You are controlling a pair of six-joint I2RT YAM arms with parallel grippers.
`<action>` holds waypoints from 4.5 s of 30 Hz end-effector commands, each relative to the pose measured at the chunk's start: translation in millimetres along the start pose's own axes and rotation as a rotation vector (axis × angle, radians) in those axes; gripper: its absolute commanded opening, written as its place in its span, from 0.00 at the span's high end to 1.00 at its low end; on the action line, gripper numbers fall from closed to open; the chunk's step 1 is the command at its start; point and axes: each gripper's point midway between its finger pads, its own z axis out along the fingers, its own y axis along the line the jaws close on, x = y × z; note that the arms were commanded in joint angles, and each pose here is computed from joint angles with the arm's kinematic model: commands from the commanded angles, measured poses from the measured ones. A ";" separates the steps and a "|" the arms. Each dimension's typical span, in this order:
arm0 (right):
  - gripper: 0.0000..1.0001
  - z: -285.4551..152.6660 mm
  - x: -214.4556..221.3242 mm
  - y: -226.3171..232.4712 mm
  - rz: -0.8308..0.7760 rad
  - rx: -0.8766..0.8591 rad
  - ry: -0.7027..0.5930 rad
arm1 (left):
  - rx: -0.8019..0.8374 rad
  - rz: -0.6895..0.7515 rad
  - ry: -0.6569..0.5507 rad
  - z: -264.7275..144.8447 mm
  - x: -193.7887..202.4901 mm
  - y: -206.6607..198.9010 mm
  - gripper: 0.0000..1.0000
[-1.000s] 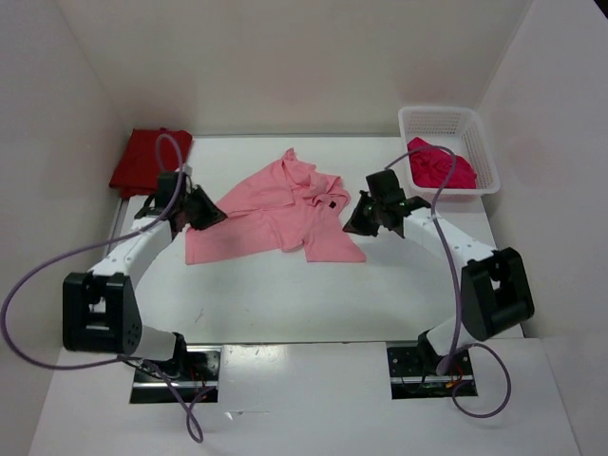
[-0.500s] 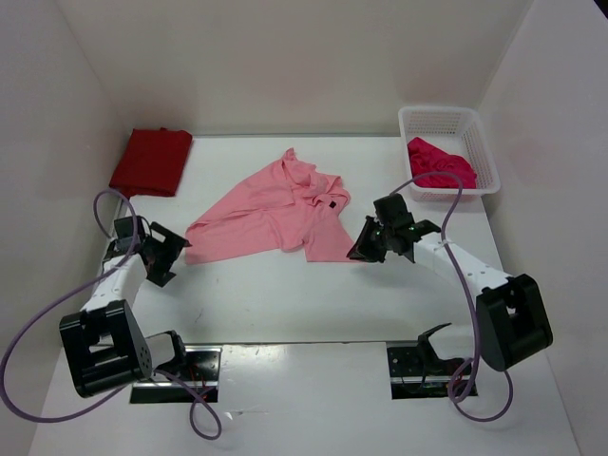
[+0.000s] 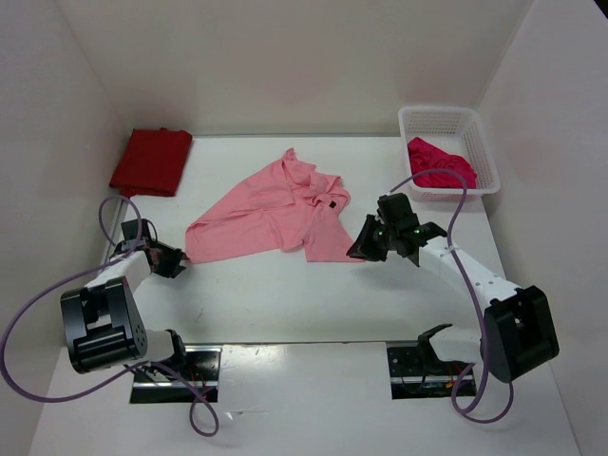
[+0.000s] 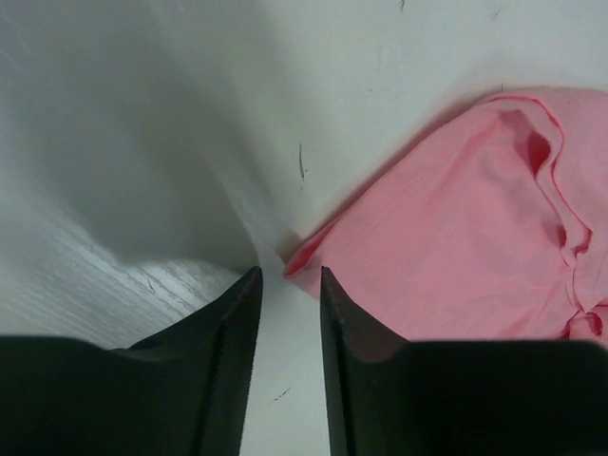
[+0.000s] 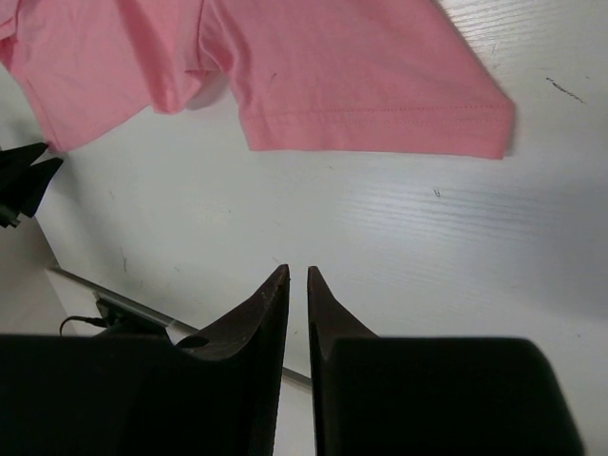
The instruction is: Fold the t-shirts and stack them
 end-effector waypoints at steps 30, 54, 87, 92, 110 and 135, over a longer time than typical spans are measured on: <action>0.53 28.5 2.3 -68.6 0.149 0.249 -0.021 | 0.117 0.089 -0.131 -5.7 -54.9 -60.4 1.00; 0.64 58.0 -37.3 -102.9 0.231 0.361 -0.136 | 0.178 0.134 -0.055 15.2 -52.9 -78.7 1.00; 0.79 56.0 -23.1 -92.4 0.190 0.316 -0.034 | 0.178 0.124 -0.054 15.2 -50.3 -75.9 1.00; 0.98 64.2 -36.6 -80.9 0.168 0.288 -0.032 | 0.194 0.135 -0.047 13.7 -47.9 -82.0 1.00; 1.00 -289.6 -218.3 149.6 -0.107 -0.088 -0.860 | 0.909 0.370 -0.315 -275.2 -53.7 -347.9 1.00; 1.00 -271.7 -319.3 244.6 -0.291 -0.203 -0.991 | 0.753 0.292 -0.495 -250.4 -125.0 -316.8 1.00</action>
